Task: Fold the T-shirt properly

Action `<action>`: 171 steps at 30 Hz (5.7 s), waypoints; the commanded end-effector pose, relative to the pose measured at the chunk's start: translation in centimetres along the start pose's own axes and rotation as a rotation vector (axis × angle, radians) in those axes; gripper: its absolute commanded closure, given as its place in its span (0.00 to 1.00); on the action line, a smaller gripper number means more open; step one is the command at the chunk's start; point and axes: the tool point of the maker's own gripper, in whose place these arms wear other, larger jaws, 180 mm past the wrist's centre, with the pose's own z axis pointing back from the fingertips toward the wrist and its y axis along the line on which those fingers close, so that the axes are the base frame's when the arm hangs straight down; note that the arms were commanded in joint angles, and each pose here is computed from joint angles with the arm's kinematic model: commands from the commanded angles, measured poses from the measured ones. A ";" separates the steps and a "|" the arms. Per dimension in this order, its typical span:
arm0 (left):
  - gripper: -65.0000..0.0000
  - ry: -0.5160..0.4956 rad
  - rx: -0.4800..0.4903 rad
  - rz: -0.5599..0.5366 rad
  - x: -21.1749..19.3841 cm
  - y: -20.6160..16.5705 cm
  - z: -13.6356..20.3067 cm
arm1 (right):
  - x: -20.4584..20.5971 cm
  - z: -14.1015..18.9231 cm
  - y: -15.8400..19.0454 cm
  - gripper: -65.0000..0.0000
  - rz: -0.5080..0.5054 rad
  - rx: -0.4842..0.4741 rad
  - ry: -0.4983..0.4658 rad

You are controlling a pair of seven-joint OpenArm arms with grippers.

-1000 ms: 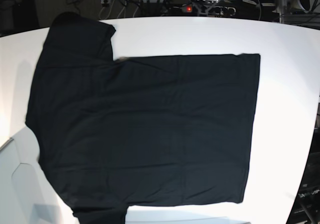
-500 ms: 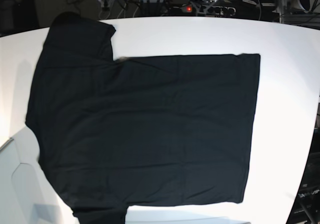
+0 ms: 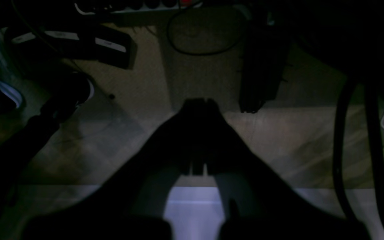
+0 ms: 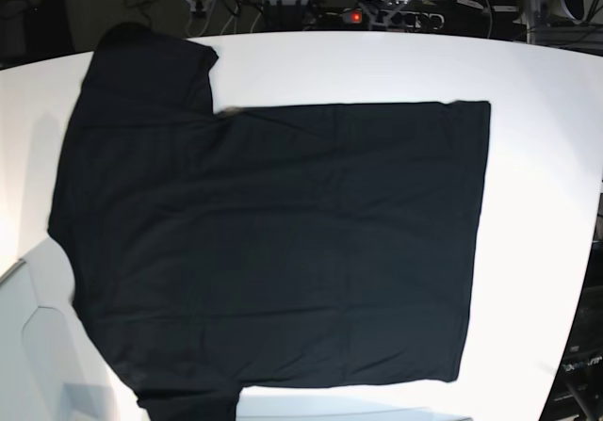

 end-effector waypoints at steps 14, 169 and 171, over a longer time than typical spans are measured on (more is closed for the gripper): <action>1.00 0.018 0.003 -0.001 -1.4 0.2 0.0 | -1.1 0.0 0.3 1.00 0.005 0.017 0.058; 1.00 -0.980 0.093 0.342 17.0 16.8 24.5 | 16.7 25.3 -14.3 0.41 0.001 -0.197 -0.746; 1.00 -0.980 0.095 0.342 17.0 16.9 24.5 | 16.6 24.8 -14.2 0.41 -0.009 -0.190 -0.735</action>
